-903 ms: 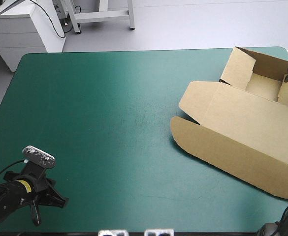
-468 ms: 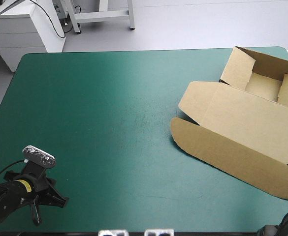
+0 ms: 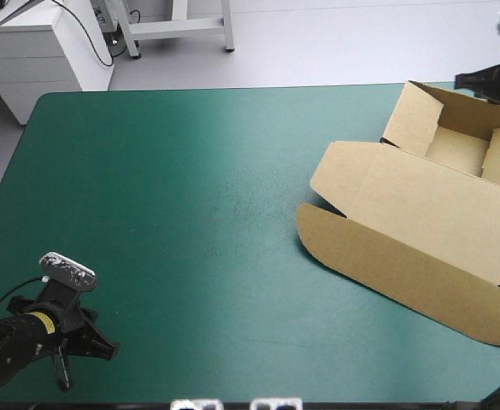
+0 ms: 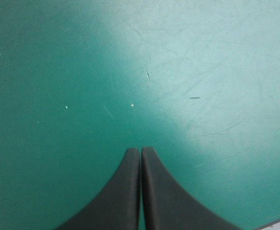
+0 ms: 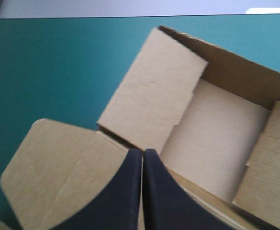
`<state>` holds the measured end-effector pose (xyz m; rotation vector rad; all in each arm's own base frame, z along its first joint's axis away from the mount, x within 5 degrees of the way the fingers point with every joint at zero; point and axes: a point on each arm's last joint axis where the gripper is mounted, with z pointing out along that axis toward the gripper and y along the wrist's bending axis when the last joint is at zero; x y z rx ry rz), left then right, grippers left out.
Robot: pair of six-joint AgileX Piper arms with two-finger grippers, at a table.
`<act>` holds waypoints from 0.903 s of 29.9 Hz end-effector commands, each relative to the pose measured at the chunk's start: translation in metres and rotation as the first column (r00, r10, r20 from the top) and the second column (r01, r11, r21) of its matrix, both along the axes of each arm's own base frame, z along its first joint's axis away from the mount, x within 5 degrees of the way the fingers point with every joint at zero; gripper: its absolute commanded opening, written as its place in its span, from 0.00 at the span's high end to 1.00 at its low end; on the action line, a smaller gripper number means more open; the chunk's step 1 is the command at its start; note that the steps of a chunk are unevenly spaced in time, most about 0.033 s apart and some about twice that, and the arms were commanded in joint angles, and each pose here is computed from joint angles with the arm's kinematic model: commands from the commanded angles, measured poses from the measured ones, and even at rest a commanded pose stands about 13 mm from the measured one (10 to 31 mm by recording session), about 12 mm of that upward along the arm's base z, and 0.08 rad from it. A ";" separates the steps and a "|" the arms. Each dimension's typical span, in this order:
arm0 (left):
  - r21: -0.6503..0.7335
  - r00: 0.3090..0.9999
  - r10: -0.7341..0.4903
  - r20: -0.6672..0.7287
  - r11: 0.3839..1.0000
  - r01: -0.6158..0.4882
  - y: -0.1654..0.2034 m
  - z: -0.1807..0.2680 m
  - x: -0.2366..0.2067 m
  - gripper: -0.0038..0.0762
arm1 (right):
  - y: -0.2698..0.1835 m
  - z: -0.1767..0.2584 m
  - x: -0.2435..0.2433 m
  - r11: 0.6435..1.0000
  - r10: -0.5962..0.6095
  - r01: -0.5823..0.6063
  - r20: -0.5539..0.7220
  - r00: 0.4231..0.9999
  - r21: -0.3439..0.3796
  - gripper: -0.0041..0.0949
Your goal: Fold the box
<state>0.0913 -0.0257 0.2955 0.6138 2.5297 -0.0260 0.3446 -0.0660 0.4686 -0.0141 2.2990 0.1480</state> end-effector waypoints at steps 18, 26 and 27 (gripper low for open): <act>-0.078 1.000 -0.001 0.025 0.997 0.003 -0.006 0.007 0.001 0.96 | 0.126 -0.044 -0.112 0.903 0.414 -0.423 -0.115 0.903 -0.074 0.96; -0.132 1.000 0.008 0.030 0.991 -0.004 -0.010 0.008 0.002 0.96 | 0.115 -0.088 -0.166 0.912 0.392 -0.403 -0.134 0.910 -0.075 0.96; -0.151 1.000 0.007 0.029 0.989 -0.003 -0.012 0.009 0.002 0.96 | 0.114 -0.095 -0.173 0.913 0.390 -0.401 -0.133 0.911 -0.070 0.96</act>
